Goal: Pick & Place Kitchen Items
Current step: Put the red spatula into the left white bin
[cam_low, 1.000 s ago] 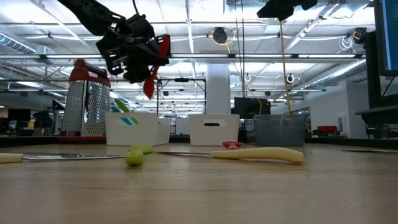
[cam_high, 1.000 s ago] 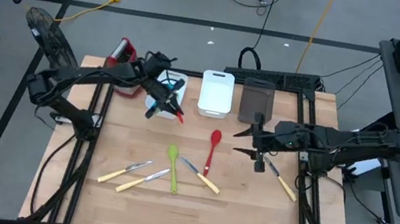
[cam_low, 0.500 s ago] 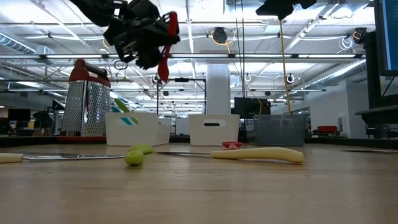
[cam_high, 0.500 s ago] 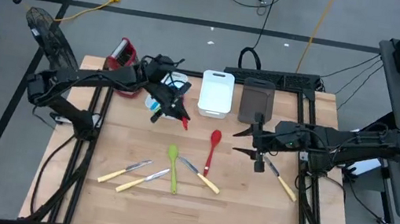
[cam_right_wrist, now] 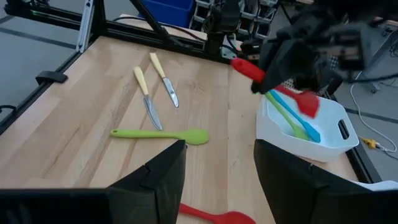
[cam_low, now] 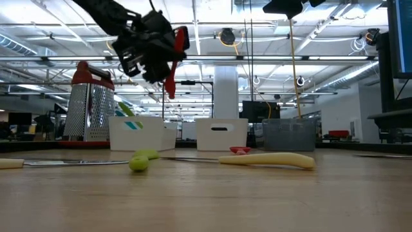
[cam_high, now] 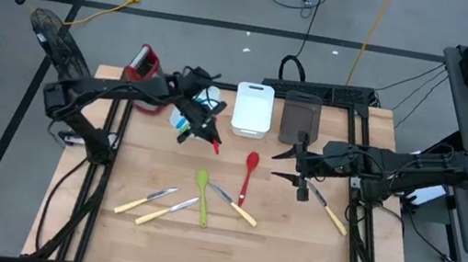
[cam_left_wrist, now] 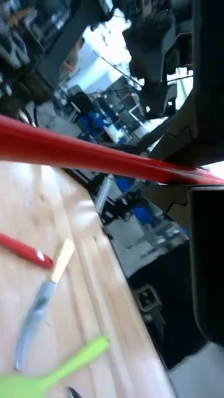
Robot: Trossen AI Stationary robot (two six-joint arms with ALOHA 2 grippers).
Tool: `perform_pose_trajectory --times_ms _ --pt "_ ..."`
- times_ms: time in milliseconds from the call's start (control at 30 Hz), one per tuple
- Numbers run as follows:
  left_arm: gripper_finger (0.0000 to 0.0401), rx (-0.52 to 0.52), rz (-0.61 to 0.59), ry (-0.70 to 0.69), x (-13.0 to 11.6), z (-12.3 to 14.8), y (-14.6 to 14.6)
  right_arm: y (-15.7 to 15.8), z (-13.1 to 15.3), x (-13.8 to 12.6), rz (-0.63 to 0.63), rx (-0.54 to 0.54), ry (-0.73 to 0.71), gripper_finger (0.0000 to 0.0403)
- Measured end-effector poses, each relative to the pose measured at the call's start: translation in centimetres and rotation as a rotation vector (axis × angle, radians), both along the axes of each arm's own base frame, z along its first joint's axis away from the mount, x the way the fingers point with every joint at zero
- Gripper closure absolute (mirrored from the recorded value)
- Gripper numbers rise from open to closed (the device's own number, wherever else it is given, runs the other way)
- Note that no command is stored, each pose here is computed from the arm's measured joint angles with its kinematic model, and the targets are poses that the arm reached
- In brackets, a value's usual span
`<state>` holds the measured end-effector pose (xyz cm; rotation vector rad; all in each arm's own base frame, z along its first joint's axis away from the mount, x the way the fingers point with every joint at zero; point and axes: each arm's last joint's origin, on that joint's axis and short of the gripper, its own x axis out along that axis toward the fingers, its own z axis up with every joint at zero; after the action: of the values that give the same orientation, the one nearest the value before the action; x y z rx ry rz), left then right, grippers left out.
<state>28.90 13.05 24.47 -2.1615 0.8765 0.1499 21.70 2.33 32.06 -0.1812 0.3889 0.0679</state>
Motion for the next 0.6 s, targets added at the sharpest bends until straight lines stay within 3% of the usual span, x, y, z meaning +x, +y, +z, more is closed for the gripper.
perform_pose_trajectory --times_ms 267,600 --pt "0.0387 -0.058 -0.024 -0.009 1.0 -3.1 2.2 0.0 0.0 0.0 -0.002 0.004 0.001 0.022" --pt "0.0387 -0.17 -0.025 -0.012 -0.2 -3.6 4.3 0.0 0.0 0.0 -0.009 0.023 0.003 0.022"
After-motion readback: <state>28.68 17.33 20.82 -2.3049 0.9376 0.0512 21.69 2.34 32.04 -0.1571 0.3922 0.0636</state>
